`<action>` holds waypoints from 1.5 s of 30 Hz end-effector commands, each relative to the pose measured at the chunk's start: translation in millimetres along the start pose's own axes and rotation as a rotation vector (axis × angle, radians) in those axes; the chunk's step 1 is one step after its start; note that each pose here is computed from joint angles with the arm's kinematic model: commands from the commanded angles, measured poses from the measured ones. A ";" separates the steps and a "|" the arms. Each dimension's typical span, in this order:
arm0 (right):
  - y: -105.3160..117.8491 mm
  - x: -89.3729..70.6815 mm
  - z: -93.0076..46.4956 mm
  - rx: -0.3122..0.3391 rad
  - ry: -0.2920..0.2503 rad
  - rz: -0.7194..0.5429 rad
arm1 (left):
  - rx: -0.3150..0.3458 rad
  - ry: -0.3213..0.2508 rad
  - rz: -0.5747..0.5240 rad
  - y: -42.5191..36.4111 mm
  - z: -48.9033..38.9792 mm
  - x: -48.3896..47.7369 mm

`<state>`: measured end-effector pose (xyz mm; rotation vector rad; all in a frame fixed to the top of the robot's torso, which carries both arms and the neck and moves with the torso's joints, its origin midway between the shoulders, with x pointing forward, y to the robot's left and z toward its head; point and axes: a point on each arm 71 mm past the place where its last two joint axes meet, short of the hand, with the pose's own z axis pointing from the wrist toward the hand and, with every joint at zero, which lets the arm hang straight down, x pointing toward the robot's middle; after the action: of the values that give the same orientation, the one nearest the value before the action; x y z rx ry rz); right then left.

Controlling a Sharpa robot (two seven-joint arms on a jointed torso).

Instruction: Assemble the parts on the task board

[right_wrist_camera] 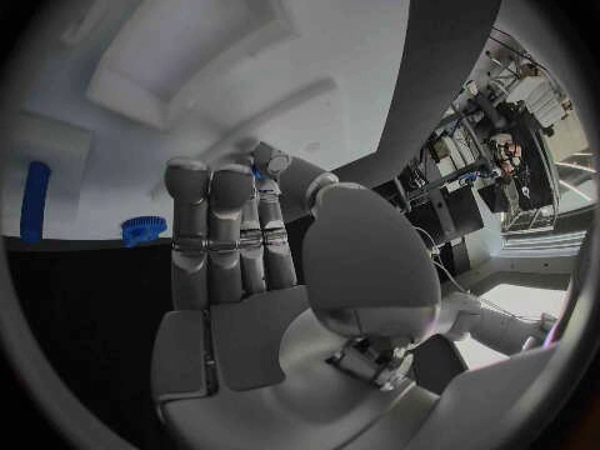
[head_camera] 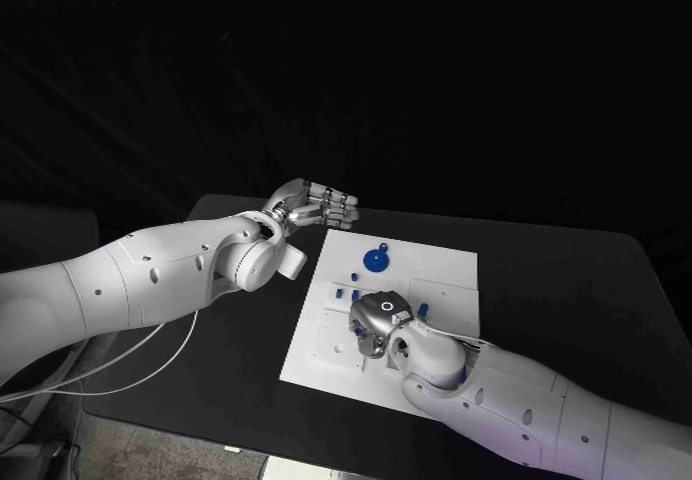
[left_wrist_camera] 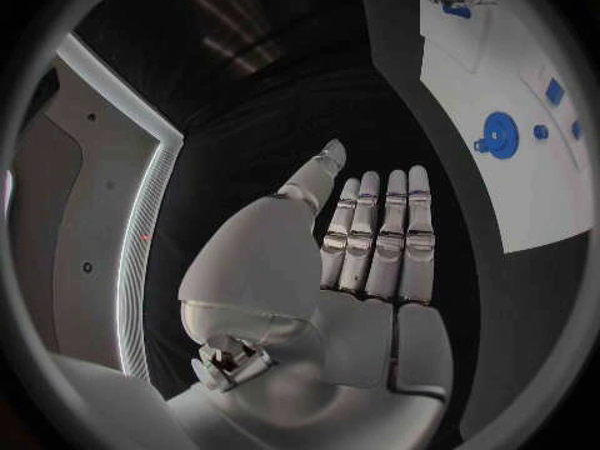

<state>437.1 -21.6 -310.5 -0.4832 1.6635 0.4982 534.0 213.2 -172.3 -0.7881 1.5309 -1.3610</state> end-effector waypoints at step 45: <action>-110.2 -80.1 -46.4 0.177 -0.066 0.153 | 0.010 0.006 -0.010 -0.5 -7.7 -9.9</action>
<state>472.7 -133.7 -224.3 -0.1953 1.5933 0.4964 531.3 227.4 -171.9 -0.7974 1.5311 -1.3490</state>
